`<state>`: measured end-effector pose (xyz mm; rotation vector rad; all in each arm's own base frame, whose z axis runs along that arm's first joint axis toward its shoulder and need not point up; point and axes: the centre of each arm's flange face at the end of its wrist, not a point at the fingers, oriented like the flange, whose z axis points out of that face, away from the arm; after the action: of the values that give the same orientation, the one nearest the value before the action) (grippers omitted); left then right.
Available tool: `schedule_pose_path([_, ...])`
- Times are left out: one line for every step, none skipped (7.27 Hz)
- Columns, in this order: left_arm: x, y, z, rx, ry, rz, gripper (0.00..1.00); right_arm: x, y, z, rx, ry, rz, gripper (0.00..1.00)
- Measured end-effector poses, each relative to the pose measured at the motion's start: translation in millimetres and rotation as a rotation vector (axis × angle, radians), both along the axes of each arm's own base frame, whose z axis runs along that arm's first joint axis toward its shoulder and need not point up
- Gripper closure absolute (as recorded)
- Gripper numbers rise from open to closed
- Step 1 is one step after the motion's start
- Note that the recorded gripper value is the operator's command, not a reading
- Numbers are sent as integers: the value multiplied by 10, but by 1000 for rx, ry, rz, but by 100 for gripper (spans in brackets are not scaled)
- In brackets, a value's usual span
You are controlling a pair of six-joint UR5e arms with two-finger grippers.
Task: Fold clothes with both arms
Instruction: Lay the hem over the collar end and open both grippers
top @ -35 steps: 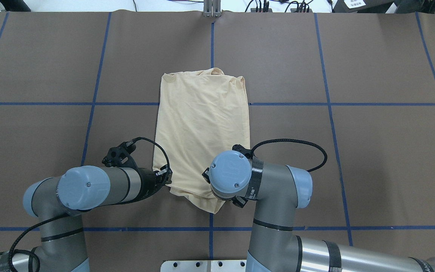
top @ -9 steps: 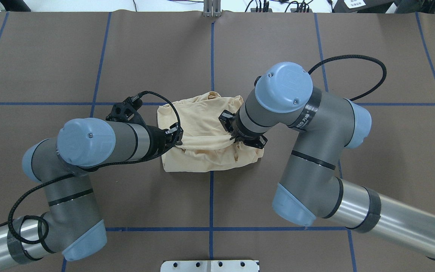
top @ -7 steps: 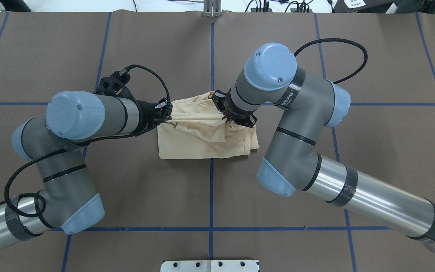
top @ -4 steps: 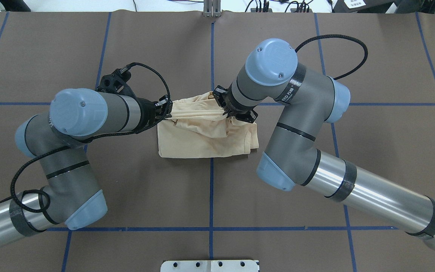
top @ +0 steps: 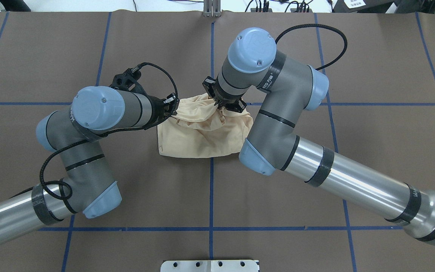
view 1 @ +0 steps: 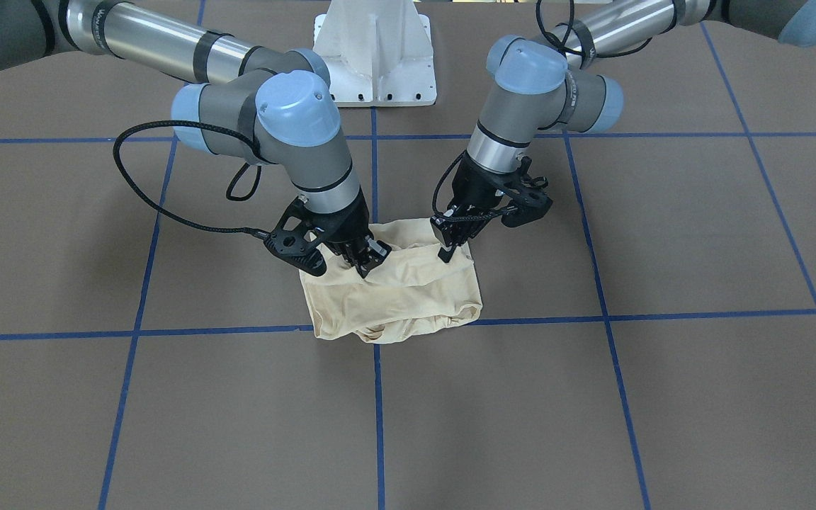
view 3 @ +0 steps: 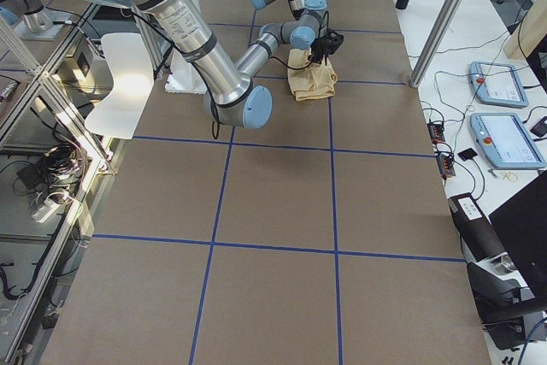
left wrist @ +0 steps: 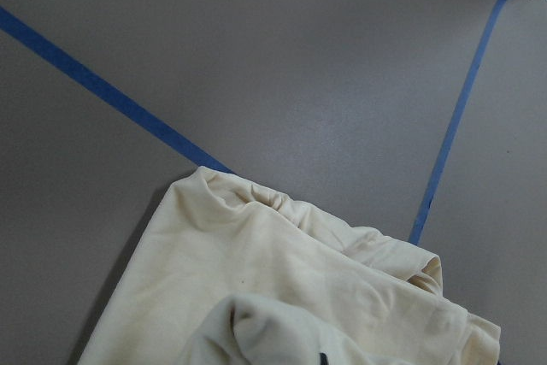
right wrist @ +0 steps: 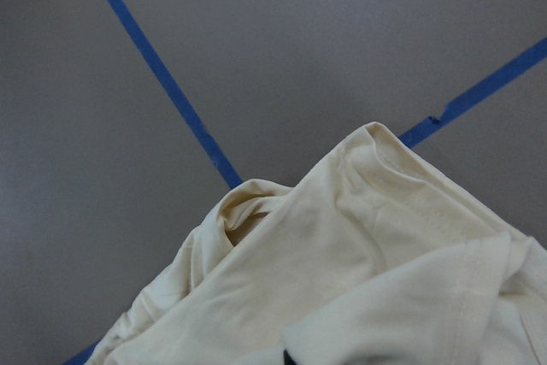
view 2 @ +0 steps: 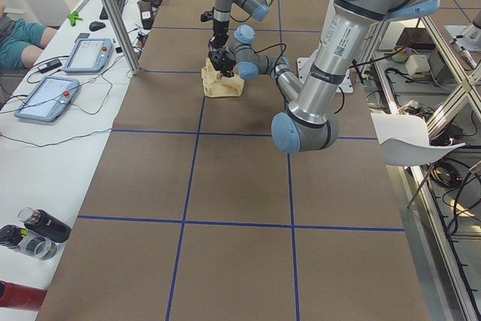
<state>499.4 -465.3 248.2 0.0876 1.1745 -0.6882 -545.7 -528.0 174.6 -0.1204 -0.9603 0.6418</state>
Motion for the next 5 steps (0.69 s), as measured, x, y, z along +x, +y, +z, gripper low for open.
schedule_pose_path([22, -14, 39, -3, -5, 0, 100, -3, -52, 50, -7, 10, 6, 100])
schedule_pose_path([41, -27, 75, -6, -9, 0, 100, 6, -103, 96, -13, 19, 12, 100])
schedule_pose_path([54, -35, 95, -7, -10, -1, 100, 14, -140, 120, -16, 24, 17, 100])
schedule_pose_path([69, -43, 102, -8, -8, -1, 100, 16, -157, 125, -14, 21, 19, 90])
schedule_pose_path([84, -47, 87, -11, -4, -2, 100, -2, -173, 130, -4, 6, 20, 80])
